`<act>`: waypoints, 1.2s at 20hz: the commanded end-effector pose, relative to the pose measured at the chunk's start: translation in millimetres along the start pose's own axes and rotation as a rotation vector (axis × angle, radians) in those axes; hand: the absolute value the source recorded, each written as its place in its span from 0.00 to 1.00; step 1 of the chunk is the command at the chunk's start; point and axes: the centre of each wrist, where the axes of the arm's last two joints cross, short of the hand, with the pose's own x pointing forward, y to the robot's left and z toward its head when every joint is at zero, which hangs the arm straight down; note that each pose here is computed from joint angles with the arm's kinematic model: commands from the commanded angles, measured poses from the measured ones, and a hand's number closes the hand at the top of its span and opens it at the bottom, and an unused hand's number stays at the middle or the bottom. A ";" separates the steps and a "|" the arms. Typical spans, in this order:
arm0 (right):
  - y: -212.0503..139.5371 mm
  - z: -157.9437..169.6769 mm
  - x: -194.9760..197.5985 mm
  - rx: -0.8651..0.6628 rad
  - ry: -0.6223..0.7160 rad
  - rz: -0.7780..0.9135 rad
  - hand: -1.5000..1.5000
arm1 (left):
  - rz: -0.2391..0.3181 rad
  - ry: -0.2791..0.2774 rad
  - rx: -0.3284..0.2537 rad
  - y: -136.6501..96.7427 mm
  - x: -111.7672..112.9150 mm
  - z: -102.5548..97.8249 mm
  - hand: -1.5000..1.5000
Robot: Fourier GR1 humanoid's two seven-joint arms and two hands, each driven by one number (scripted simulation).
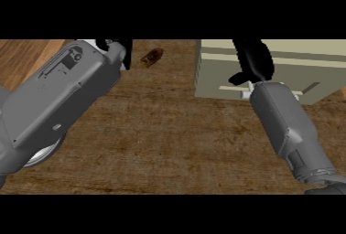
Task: Pick up the can, place it into the drawer and close the drawer
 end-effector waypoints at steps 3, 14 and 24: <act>-1.1 -12.2 0.0 -0.044 0.052 0.001 0.00 | -0.002 -0.015 -0.031 -2.4 -0.9 14.5 0.00; -32.2 -42.8 -5.3 -0.091 0.081 0.052 0.00 | -0.016 -0.027 -0.020 17.0 12.8 10.8 0.00; -46.0 -60.2 10.2 -0.007 0.088 -0.339 0.00 | -0.010 -0.008 -0.043 15.8 10.7 23.8 0.00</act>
